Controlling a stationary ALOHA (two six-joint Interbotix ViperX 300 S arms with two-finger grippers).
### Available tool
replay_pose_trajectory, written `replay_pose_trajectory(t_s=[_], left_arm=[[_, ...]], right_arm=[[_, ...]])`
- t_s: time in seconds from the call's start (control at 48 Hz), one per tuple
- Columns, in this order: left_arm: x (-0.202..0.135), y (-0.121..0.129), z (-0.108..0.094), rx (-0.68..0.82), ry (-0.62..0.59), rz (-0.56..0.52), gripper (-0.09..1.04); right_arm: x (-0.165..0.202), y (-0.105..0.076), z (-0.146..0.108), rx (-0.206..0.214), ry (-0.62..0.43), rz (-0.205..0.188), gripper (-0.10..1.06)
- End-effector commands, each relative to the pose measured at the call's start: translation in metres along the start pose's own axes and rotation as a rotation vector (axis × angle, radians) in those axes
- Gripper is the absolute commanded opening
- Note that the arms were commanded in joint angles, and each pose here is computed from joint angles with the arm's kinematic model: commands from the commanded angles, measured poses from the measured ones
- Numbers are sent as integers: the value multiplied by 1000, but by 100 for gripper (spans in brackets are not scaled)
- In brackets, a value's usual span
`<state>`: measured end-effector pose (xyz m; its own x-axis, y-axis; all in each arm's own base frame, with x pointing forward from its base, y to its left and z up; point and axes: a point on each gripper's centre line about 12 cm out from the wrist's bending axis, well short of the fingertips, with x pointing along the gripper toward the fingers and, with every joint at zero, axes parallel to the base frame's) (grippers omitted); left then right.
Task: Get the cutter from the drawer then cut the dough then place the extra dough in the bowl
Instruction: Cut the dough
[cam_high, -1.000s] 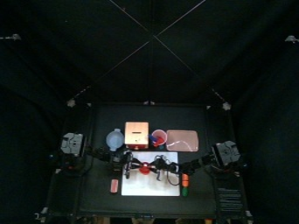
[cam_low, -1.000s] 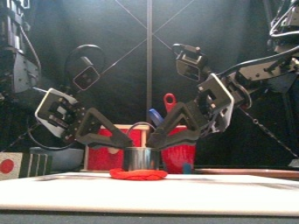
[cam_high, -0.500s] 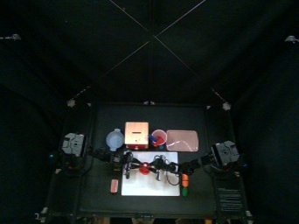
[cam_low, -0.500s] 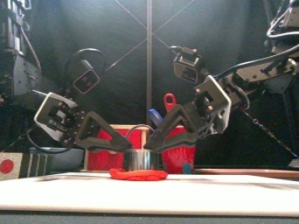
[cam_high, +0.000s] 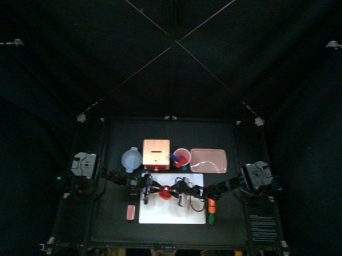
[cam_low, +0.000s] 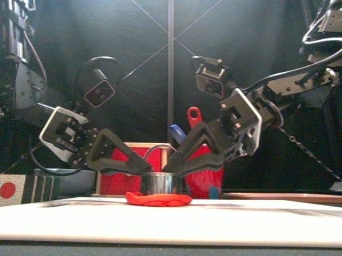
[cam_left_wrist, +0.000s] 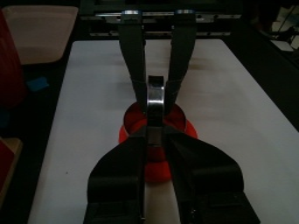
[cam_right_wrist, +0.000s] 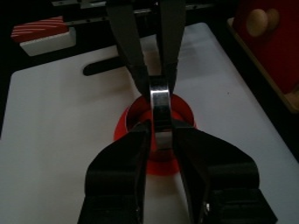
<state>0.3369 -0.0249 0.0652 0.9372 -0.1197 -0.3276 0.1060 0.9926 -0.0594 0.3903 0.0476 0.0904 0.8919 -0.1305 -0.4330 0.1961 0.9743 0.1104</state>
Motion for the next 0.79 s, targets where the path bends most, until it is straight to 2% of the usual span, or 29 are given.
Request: replay_pose_trajectory(t_s=[0.021,0.5,0.792], left_arm=[[-2,-2,-7,-4,39,-3,56],[-4,-4,-28,-38,100,24,56],[-6,-6,-32,-45,121,30,56]], right_arm=[[-3,0,1,7,2,0,65],[-1,3,0,7,27,12,65],[0,4,-4,9,51,14,65]])
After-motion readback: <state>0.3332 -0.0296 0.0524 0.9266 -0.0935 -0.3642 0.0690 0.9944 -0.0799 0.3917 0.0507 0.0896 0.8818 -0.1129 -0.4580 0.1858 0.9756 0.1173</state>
